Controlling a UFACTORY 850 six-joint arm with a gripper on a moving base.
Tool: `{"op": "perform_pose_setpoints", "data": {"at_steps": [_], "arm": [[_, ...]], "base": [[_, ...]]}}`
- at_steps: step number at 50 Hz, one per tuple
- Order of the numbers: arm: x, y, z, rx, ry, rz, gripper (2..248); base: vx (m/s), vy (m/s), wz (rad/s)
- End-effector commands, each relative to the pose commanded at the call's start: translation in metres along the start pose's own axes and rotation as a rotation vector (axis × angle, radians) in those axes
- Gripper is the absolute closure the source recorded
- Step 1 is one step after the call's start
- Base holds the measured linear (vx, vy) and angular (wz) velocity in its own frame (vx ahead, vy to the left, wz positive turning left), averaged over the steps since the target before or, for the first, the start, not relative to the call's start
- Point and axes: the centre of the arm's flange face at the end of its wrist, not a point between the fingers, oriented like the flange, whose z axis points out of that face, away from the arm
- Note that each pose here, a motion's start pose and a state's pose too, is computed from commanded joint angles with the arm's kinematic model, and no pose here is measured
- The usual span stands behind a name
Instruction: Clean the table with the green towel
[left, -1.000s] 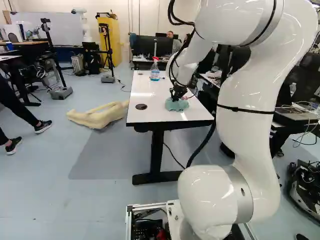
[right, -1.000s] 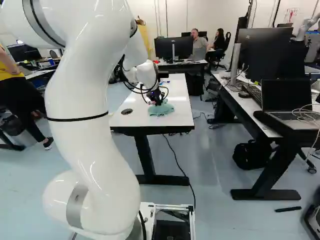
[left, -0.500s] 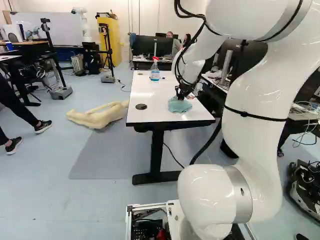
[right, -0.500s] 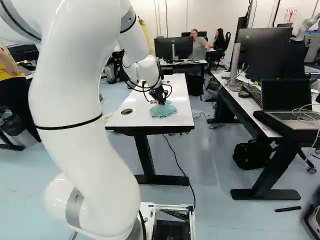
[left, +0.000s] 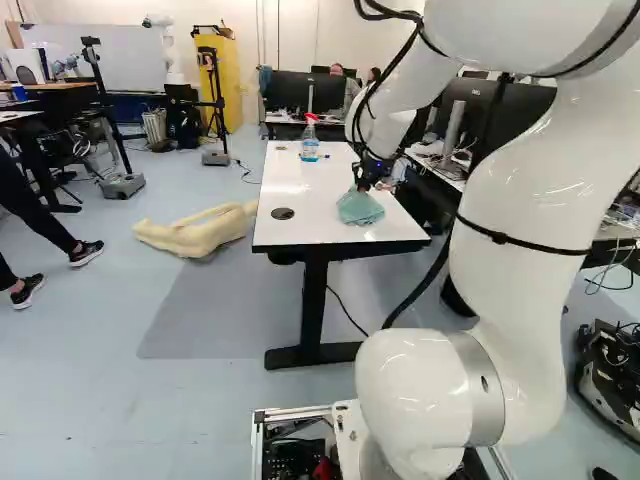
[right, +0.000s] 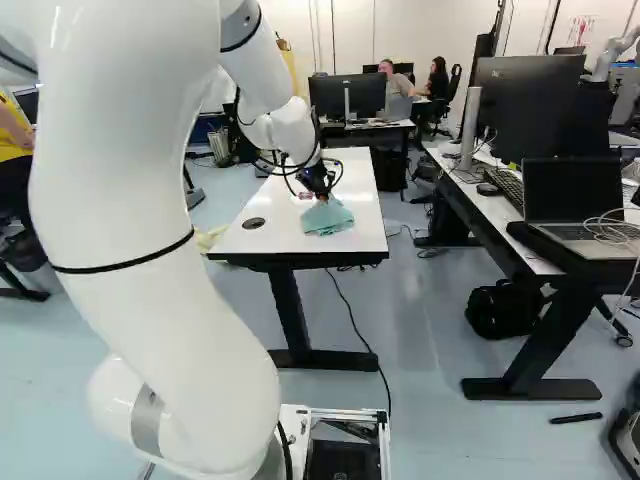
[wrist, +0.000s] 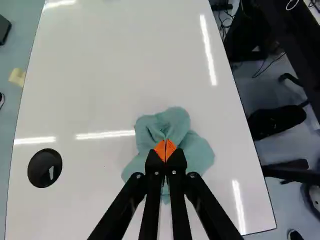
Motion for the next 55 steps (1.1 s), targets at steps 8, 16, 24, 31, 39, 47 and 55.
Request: {"op": "perform_pose_setpoints", "data": {"at_steps": [8, 16, 24, 31, 39, 47, 55], "arm": [[0.000, 0.000, -0.001, 0.000, 0.002, 0.000, 230], [0.000, 0.000, -0.001, 0.000, 0.002, 0.000, 230], [0.000, 0.000, -0.001, 0.000, 0.002, 0.000, 230], [0.000, 0.000, -0.001, 0.000, 0.002, 0.000, 230], [0.000, 0.000, -0.001, 0.000, 0.002, 0.000, 230], [0.002, -0.003, -0.006, 0.004, 0.011, -0.005, 230], [0.003, -0.015, -0.017, 0.017, 0.028, -0.022, 230]], "base": [[0.000, 0.000, 0.000], [0.000, 0.000, 0.000], [0.000, 0.000, 0.000], [0.000, 0.000, 0.000], [0.000, 0.000, 0.000], [0.000, 0.000, 0.000], [0.000, 0.000, 0.000]]}}
